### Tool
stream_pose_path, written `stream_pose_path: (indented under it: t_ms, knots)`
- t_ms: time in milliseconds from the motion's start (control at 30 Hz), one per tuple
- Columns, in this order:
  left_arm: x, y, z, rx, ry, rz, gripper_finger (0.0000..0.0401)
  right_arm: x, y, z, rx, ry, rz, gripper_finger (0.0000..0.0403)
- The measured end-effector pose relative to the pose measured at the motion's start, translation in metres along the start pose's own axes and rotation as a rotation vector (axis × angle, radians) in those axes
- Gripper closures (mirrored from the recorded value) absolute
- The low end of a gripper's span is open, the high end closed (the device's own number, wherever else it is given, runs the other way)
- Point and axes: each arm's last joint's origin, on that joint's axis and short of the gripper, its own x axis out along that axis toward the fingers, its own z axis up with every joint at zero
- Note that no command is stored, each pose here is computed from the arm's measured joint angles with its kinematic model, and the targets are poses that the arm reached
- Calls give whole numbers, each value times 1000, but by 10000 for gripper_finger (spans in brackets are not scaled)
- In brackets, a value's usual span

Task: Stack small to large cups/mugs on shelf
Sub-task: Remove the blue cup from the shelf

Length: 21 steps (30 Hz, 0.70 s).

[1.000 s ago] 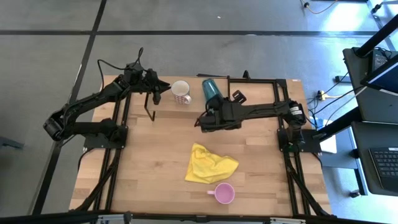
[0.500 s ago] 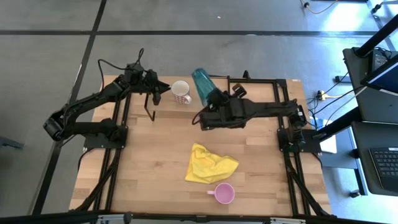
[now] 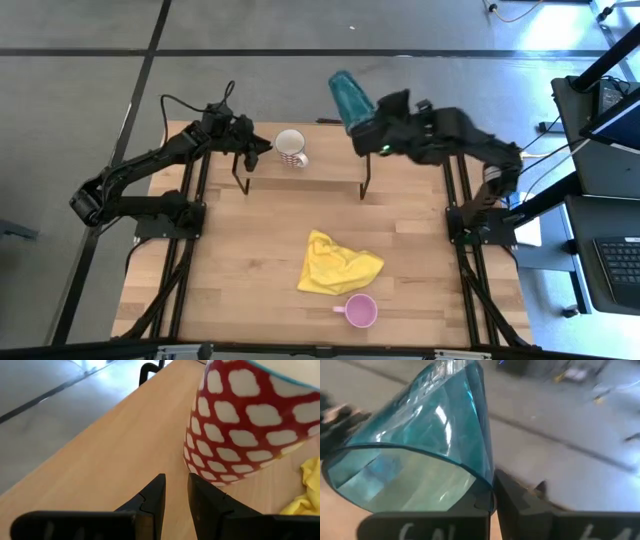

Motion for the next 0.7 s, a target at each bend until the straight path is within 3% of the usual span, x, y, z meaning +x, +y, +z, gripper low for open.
stream_pose_path:
  t_ms: [200,700]
  knots:
    - [0,0,-2,-11,16,-1,325,-12,-30,9,137,205,222,392]
    - [0,0,-4,-71,45,0,325,-52,-91,19,475,429,517,393]
